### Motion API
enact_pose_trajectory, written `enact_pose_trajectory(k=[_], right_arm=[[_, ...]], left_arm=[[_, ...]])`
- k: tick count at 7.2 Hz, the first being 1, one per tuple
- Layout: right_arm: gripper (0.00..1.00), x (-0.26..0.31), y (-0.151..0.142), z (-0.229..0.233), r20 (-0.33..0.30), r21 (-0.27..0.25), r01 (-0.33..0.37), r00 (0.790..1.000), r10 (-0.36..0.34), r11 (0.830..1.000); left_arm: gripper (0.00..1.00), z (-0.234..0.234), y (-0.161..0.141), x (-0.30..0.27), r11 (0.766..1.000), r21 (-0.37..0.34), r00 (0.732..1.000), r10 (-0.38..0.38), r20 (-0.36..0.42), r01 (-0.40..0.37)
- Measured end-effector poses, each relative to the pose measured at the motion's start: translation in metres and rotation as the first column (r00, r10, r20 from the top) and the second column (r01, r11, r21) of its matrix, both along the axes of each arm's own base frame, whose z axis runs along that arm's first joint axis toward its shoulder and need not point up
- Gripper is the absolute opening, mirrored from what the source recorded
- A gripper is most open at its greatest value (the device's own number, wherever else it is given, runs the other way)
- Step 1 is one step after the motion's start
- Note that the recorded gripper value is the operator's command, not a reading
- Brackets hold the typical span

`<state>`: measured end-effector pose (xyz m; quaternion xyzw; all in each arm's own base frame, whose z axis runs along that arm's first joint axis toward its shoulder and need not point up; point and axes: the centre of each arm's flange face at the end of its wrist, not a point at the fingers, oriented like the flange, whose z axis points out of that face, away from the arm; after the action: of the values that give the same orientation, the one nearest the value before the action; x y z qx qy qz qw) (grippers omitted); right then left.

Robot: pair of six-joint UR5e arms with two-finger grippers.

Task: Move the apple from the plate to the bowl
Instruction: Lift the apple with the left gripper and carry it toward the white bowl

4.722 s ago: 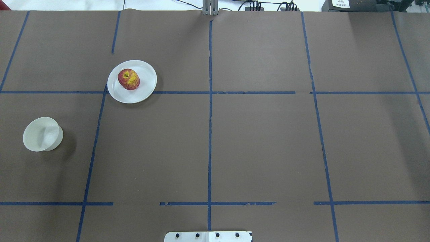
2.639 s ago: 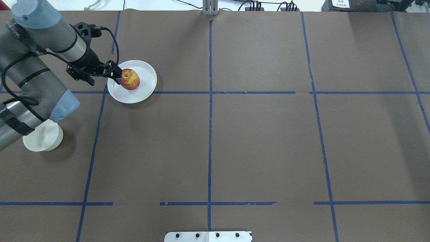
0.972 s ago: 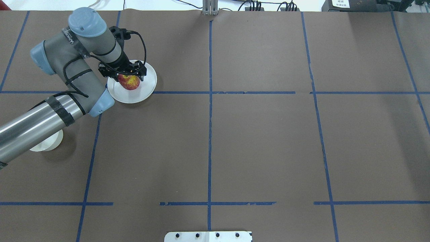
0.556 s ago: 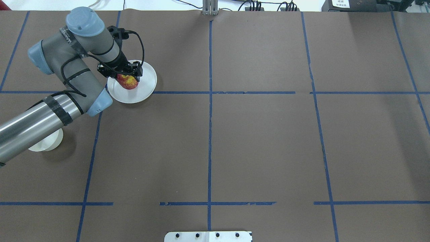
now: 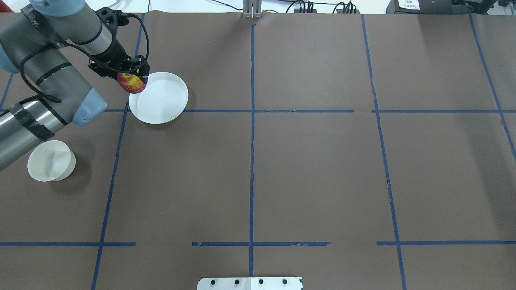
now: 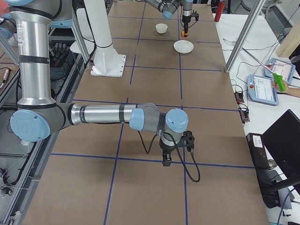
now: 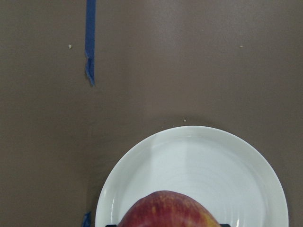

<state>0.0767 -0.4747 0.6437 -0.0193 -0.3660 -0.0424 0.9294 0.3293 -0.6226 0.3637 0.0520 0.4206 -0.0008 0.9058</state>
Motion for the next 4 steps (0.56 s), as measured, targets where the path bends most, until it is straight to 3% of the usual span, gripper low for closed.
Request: enact_pose_trajectory(k=[2, 4], right_arm=[[1.0, 0.0, 0.0, 0.0, 0.0, 0.0, 0.0, 1.0, 0.0, 1.0], [1.0, 0.0, 0.0, 0.0, 0.0, -0.001, 0.0, 1.0, 0.0, 1.0]], left_arm=[[0.0, 0.022, 0.062, -0.05, 1.0, 0.025, 1.0, 0.006, 0.002, -0.006], [0.0, 0.057, 0.104, -0.087, 0.998, 0.059, 0.998, -0.038, 0.044, 0.036]])
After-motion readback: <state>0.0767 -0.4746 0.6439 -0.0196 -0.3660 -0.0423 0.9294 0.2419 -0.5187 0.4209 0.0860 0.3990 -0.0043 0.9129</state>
